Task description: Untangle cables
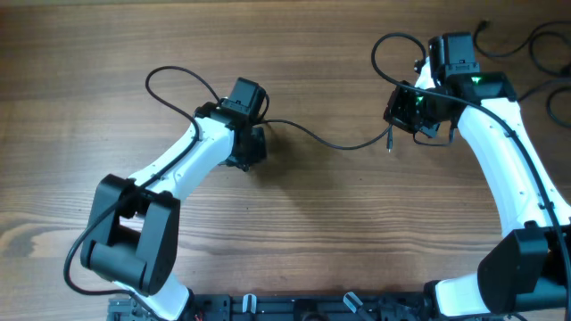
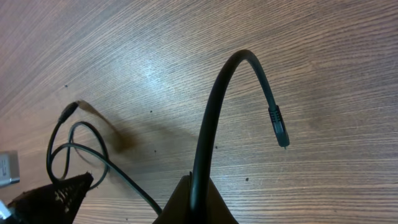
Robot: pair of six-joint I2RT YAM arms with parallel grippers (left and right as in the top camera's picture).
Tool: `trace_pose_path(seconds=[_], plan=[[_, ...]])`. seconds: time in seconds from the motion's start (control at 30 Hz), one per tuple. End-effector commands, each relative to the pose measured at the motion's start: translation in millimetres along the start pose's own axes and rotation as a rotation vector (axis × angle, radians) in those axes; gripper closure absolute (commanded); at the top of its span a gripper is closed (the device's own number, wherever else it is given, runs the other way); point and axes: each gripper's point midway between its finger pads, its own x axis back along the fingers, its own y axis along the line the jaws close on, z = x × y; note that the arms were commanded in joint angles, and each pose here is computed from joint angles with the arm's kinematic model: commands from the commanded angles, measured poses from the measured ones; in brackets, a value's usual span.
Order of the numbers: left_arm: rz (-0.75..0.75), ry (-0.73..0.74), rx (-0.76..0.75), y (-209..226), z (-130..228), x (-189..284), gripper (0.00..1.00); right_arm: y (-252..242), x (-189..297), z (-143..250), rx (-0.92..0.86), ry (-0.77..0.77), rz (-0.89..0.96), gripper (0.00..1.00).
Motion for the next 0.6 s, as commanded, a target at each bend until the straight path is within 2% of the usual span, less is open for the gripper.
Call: trace_pose_path(seconds=[0.0,0.1,0.23,0.33,0.47,0.57], plan=[[-0.241,-0.081,0.091,45.5,-9.0,-9.6,0.83,2.4,1.9,0.9,-0.004,0.002,-0.017,0.96],[-0.377,-0.146,0.21,79.5,-17.5,-1.3,0.84,2.3,1.9,1.0,-0.002,0.002,-0.016,0.96],[-0.457,-0.176,0.263,108.8,-27.7,8.0,0.9,2.2,1.8,0.6,0.0,0.001,-0.015,0.96],[-0.517,-0.224,0.349,131.0,-42.6,35.7,0.92,-3.2,1.8,-2.5,-0.002,-0.017,0.016,0.96],[-0.472,-0.337,0.458,146.7,-73.5,90.1,0.92,-3.7,1.8,-1.7,-0.001,-0.014,0.017,0.96],[-0.415,-0.455,0.533,156.3,-89.3,139.4,0.88,-6.2,1.9,-3.1,0.001,-0.022,0.032,0.96]])
